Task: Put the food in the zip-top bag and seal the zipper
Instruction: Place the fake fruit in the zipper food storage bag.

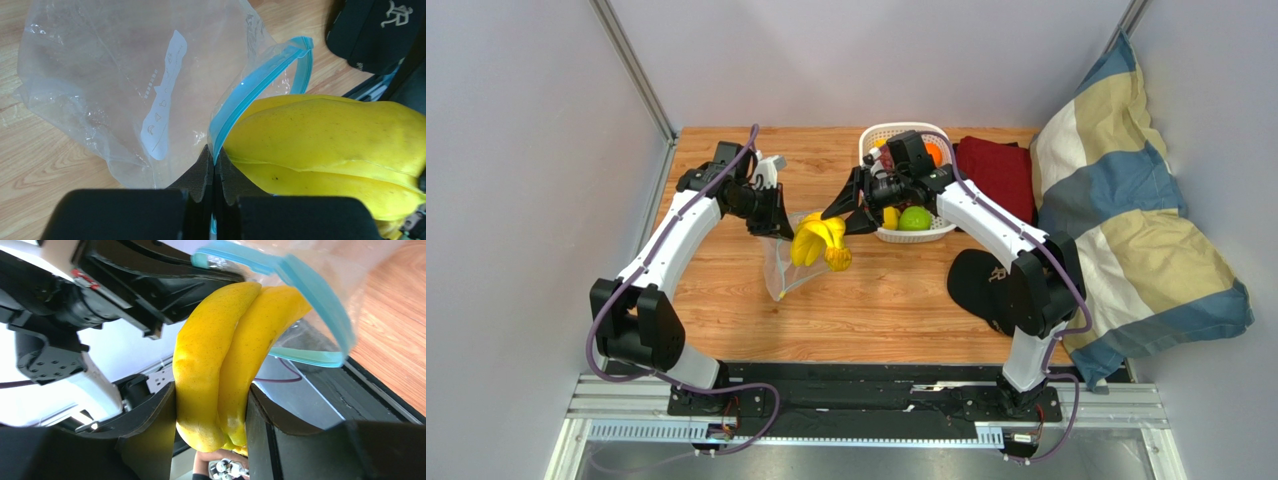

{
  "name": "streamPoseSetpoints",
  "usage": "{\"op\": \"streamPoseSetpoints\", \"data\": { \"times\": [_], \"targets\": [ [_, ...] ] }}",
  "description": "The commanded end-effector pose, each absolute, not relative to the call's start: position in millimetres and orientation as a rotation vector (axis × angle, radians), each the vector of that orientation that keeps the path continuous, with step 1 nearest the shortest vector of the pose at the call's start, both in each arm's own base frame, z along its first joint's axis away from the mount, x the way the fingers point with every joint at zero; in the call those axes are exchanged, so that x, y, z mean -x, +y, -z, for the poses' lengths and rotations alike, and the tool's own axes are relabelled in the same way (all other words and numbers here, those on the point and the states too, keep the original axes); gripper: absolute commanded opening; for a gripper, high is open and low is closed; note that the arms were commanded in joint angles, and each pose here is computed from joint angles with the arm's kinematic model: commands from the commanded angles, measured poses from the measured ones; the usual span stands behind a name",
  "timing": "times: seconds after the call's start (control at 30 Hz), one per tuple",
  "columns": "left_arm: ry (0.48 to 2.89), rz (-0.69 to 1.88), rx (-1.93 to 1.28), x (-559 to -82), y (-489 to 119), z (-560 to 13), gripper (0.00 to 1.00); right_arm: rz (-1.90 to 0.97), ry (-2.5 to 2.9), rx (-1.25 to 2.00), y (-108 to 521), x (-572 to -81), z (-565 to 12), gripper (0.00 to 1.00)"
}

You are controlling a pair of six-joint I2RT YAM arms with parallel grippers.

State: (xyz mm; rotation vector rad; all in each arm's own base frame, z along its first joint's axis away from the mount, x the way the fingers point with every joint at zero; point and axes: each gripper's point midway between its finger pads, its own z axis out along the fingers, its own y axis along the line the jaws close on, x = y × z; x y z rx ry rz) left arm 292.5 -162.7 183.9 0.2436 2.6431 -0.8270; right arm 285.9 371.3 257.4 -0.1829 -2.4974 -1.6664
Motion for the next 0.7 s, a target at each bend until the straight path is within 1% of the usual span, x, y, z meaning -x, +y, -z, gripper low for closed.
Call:
{"op": "streamPoseSetpoints", "data": {
  "times": [0.0, 0.13, 0.2, 0.23, 0.27, 0.33, 0.4, 0.5, 0.53, 0.6, 0.63, 0.67],
  "targets": [
    [2.521, 1.173, -0.235, -284, -193, -231, 0.0, 1.573, -2.669, 0.241, 372, -291, -233, 0.0],
    [2.482, 1.19, -0.235, -283, -192, -241, 0.0, 1.626, -2.705, 0.225, 368, -299, -242, 0.0],
    [2.464, 1.248, -0.212, -279, -197, -244, 0.0, 1.664, -2.712, 0.273, 368, -311, -249, 0.0],
    [2.451, 1.279, -0.209, -276, -199, -248, 0.0, 1.74, -2.709, 0.268, 371, -321, -261, 0.0],
    [2.445, 1.351, -0.194, -271, -204, -253, 0.0, 1.77, -2.701, 0.284, 372, -325, -267, 0.0],
    [2.426, 1.408, -0.188, -268, -208, -256, 0.0, 1.869, -2.66, 0.313, 379, -333, -288, 0.0],
    [2.406, 1.456, -0.185, -266, -211, -261, 0.0, 1.897, -2.628, 0.339, 382, -335, -297, 0.0],
    [2.376, 1.542, -0.187, -261, -216, -268, 0.0, 1.854, -2.574, 0.38, 387, -329, -291, 0.0],
    [2.38, 1.569, -0.179, -258, -217, -266, 0.0, 1.903, -2.5, 0.382, 395, -325, -297, 0.0],
    [2.367, 1.614, -0.184, -256, -218, -266, 0.0, 1.859, -2.358, 0.374, 401, -306, -277, 0.0],
    [2.362, 1.617, -0.186, -257, -217, -266, 0.0, 1.931, -2.306, 0.302, 408, -300, -284, 0.0],
    [2.354, 1.621, -0.193, -257, -216, -266, 0.0, 1.921, -2.283, 0.232, 409, -290, -280, 0.0]
  ]
}}
